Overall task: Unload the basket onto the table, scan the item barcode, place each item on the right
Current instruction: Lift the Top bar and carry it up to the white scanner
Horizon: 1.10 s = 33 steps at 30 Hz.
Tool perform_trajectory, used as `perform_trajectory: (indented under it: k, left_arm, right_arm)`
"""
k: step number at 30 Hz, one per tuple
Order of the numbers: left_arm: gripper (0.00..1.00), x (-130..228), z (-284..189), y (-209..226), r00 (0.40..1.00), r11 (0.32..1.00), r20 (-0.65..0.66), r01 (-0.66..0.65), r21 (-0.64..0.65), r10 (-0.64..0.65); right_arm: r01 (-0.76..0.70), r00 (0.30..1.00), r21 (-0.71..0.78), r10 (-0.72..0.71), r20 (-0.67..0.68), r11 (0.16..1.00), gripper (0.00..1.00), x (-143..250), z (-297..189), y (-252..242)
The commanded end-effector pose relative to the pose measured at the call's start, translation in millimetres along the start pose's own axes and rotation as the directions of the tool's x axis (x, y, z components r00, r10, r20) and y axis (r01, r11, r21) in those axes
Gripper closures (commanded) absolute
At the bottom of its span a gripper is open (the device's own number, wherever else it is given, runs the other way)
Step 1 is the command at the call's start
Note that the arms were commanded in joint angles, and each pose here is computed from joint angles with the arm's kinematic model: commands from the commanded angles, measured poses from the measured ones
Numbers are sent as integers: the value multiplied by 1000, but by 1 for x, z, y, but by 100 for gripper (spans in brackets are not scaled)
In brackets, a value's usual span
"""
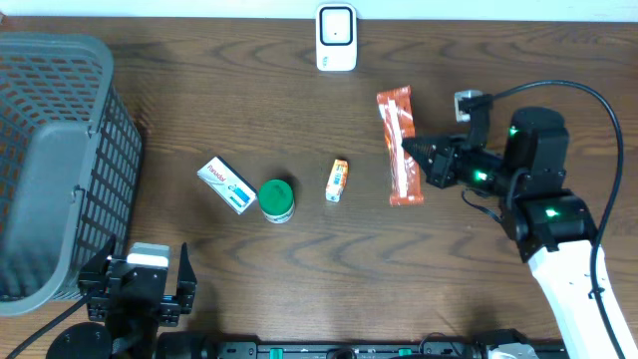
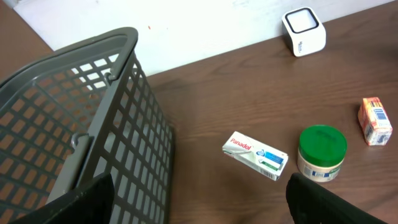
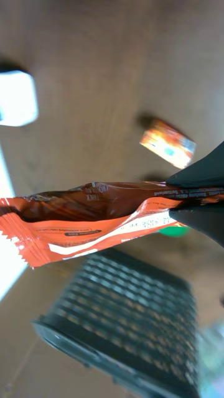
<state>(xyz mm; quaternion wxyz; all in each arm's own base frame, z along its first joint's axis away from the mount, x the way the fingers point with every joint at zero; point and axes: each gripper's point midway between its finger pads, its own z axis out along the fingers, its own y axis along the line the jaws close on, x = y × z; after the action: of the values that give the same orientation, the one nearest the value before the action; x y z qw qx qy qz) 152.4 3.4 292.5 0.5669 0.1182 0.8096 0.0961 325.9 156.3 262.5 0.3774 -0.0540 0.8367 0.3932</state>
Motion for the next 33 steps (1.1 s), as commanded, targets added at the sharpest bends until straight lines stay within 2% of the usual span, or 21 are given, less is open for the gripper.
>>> perform_trajectory:
  k: [1, 8, 15, 20, 24, 28, 33]
  left_arm:
    - [14, 0, 1, 0, 1000, 1000, -5, 12, 3, -12]
    - [14, 0, 1, 0, 1000, 1000, -5, 12, 3, -12]
    - [13, 0, 1, 0, 1000, 1000, -5, 12, 3, -12]
    - [14, 0, 1, 0, 1000, 1000, -5, 12, 3, -12]
    - [14, 0, 1, 0, 1000, 1000, -5, 12, 3, -12]
    - [14, 0, 1, 0, 1000, 1000, -5, 12, 3, -12]
    - [14, 0, 1, 0, 1000, 1000, -5, 12, 3, -12]
  right_arm:
    - [76, 994, 107, -84, 67, 991, 98, -16, 15, -7]
    - [201, 979, 79, -200, -22, 976, 98, -20, 84, 14]
    - [440, 898, 290, -410, -160, 850, 99, -48, 129, 15]
    - [593, 803, 439, -540, -254, 675, 99, -66, 152, -9]
    - [668, 717, 562, -623, -311, 488, 99, -83, 173, -39]
    - [741, 594, 598, -714, -370, 306, 99, -94, 203, -62]
    - [730, 442, 682, -796, -412, 52, 99, -116, 230, -74]
